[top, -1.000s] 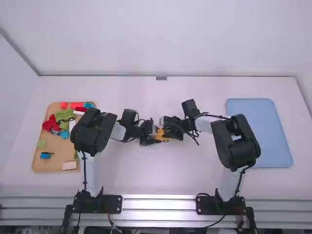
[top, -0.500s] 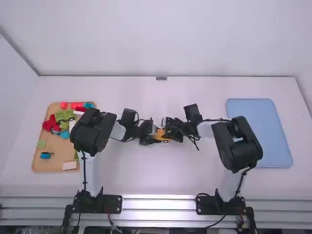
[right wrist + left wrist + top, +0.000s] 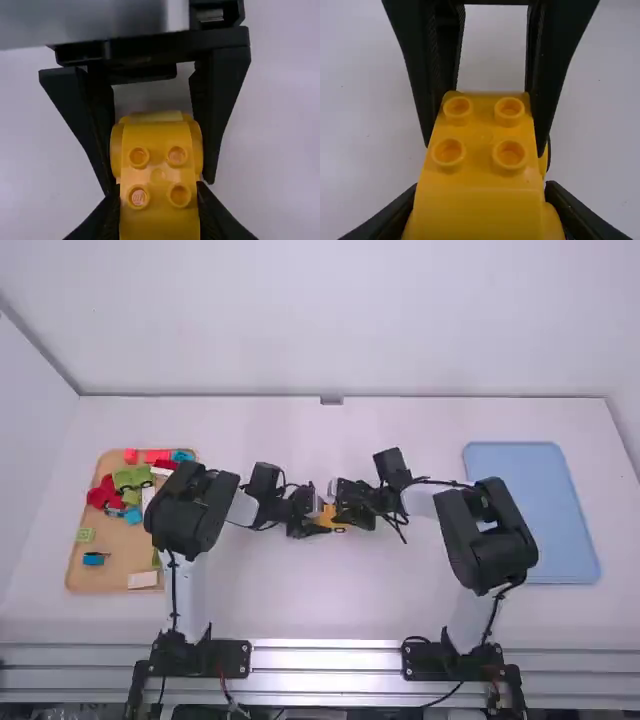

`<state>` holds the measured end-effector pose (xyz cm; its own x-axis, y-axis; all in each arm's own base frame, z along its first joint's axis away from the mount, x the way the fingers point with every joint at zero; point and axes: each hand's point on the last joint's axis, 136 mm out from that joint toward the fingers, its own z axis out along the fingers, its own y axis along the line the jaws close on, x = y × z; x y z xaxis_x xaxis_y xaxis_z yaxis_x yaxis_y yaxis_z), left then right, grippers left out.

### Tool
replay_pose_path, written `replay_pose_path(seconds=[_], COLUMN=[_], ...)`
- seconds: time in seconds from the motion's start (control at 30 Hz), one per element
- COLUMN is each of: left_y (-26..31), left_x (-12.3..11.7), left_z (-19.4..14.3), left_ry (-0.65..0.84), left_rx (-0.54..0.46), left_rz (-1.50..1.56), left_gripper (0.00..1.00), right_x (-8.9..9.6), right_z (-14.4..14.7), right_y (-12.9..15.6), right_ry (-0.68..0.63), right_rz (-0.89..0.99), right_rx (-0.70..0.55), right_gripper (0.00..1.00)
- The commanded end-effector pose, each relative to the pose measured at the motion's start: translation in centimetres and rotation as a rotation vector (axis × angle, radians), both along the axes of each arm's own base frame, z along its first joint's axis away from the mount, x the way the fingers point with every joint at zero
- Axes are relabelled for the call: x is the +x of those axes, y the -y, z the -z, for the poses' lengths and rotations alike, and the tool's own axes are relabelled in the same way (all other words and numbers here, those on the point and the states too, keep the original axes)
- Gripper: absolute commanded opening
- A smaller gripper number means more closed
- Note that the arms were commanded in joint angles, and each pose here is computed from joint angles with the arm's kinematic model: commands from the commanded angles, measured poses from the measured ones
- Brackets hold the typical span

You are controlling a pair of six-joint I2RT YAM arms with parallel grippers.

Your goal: Assemble lego blocks to make yellow taxi

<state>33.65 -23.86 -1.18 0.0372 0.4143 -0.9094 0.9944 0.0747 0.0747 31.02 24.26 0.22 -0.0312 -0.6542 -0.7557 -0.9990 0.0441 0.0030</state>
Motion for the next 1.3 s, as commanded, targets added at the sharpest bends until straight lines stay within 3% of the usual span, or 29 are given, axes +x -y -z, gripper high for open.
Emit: replay_pose_path(seconds=[0.0,0.17,0.23,0.37,0.53,0.83,1.03,1.1,1.13,1.17,1.27], left_y=[0.3,0.5,0.5,0.5,0.5,0.5,0.5,0.5,0.4,0.2,0.0], left_x=[0.5,0.4,0.4,0.4,0.4,0.3,0.3,0.2,0.1,0.1,-0.2], left_z=[-0.3,-0.3,-0.3,-0.3,-0.3,-0.3,-0.3,-0.2,-0.1,0.0,0.4], left_ry=[-0.024,-0.024,-0.024,-0.024,-0.024,-0.026,-0.031,-0.035,-0.040,-0.042,-0.049], left_rx=[-0.013,-0.013,-0.012,-0.012,-0.012,-0.013,-0.012,-0.010,-0.007,-0.003,0.014], left_rz=[-0.012,-0.006,-0.006,-0.006,-0.006,-0.006,-0.006,-0.006,-0.006,-0.007,-0.003], left_gripper=[0.14,0.12,0.11,0.11,0.11,0.11,0.09,0.09,0.09,0.09,0.08], right_x=[-2.2,-1.9,-1.6,-1.3,-1.2,-1.2,-1.2,-1.1,-1.0,-0.9,-0.2], right_z=[5.7,5.1,4.2,2.7,1.7,1.5,1.4,1.1,0.9,0.5,-0.8], right_y=[2.7,2.6,2.3,2.4,2.6,2.6,2.1,2.0,2.0,2.0,2.4], right_ry=[-0.143,-0.151,-0.156,-0.150,-0.141,-0.144,-0.125,-0.117,-0.111,-0.108,-0.093], right_rz=[0.102,0.104,0.101,0.084,0.056,0.054,0.040,0.039,0.039,0.046,0.072], right_rx=[-0.210,-0.158,-0.099,-0.019,0.052,0.064,0.067,0.072,0.074,0.078,0.090], right_gripper=[0.00,0.05,0.15,0.23,0.27,0.38,0.50,0.56,0.70,0.76,0.81])
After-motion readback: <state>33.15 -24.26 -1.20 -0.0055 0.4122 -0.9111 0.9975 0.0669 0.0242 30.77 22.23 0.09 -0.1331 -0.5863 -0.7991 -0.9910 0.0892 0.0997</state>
